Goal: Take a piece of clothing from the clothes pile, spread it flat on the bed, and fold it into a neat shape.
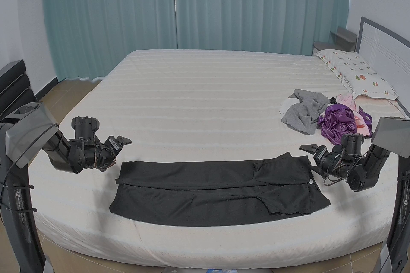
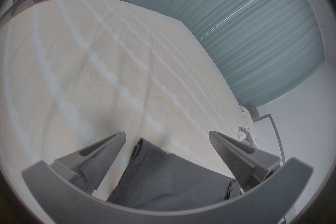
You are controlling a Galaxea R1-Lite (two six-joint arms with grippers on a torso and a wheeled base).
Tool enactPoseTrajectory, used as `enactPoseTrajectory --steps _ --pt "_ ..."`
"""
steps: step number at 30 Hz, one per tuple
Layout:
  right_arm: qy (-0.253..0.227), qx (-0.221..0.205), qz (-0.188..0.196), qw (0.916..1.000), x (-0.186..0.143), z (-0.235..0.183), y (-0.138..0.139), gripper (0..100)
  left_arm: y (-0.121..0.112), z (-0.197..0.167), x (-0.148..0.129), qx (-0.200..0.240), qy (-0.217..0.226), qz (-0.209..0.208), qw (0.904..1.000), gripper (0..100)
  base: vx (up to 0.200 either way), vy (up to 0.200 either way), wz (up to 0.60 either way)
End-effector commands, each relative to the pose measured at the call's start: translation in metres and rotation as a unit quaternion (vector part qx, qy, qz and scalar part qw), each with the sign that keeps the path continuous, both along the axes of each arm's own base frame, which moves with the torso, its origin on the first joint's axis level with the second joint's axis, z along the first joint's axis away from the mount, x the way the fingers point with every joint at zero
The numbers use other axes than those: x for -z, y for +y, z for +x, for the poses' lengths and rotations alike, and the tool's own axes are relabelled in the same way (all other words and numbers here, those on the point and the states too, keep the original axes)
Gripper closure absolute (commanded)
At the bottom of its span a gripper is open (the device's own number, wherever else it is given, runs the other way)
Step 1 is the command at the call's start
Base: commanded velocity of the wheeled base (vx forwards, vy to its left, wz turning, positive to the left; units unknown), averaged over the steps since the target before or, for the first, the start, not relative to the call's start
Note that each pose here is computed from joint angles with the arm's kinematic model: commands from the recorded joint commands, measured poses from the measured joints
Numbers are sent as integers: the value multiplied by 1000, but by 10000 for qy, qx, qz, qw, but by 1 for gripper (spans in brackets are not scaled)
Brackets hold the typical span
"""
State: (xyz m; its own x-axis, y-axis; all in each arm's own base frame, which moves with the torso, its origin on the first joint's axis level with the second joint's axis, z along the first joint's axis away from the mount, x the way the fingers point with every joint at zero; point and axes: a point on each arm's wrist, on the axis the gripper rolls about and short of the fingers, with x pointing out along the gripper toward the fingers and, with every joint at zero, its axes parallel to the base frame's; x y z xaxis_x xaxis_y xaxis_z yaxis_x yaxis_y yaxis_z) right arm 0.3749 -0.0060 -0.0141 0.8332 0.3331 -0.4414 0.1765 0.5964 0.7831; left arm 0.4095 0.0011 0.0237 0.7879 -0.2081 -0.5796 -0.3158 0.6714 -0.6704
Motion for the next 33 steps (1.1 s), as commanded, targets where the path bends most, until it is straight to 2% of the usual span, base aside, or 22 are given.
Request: enactPoseTrajectory --steps 1,5,31,32,33 --pt "84 21 69 9999 8 4 -1 0 -1 11 14 7 82 -16 10000 0 0 0 0" --pt "89 78 176 9998 8 2 -1 0 -7 19 13 77 75 -11 9999 0 0 0 0" --pt "-7 65 139 9999 15 -4 3 0 -17 11 25 184 287 55 9994 0 0 0 0" --pt "-7 65 139 9999 15 -4 3 0 -17 11 25 184 287 55 9994 100 0 0 0" --pt "1 65 139 9999 16 -4 3 0 -17 12 24 167 265 59 9995 100 0 0 0"
